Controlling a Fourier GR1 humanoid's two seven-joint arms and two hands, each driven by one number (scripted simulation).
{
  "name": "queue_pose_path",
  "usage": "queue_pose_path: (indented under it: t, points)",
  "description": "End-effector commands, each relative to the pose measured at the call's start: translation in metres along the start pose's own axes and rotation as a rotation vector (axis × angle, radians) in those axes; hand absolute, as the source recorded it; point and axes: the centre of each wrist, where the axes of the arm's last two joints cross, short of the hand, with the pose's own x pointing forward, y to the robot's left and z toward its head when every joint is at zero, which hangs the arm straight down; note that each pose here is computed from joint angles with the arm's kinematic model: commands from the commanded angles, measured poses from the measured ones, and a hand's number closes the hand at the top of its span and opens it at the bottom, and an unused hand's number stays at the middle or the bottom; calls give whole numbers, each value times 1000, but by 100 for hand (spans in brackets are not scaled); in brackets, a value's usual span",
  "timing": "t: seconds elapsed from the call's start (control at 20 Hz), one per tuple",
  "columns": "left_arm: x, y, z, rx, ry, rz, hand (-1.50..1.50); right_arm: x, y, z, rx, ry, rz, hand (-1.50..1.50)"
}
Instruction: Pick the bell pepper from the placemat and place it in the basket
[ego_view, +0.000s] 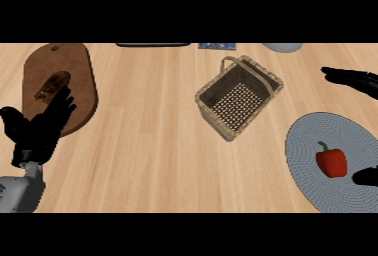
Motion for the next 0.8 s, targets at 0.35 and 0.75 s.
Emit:
queue_pose_path:
  t: [0.35, 0.75]
  points:
    - [17, -3, 0, -18, 3, -7, 0, 31, -101, 14, 209, 369, 245, -150]
    - [-1, 11, 1, -12, 14, -4, 0, -3, -127, 51, 361, 337, 80, -150]
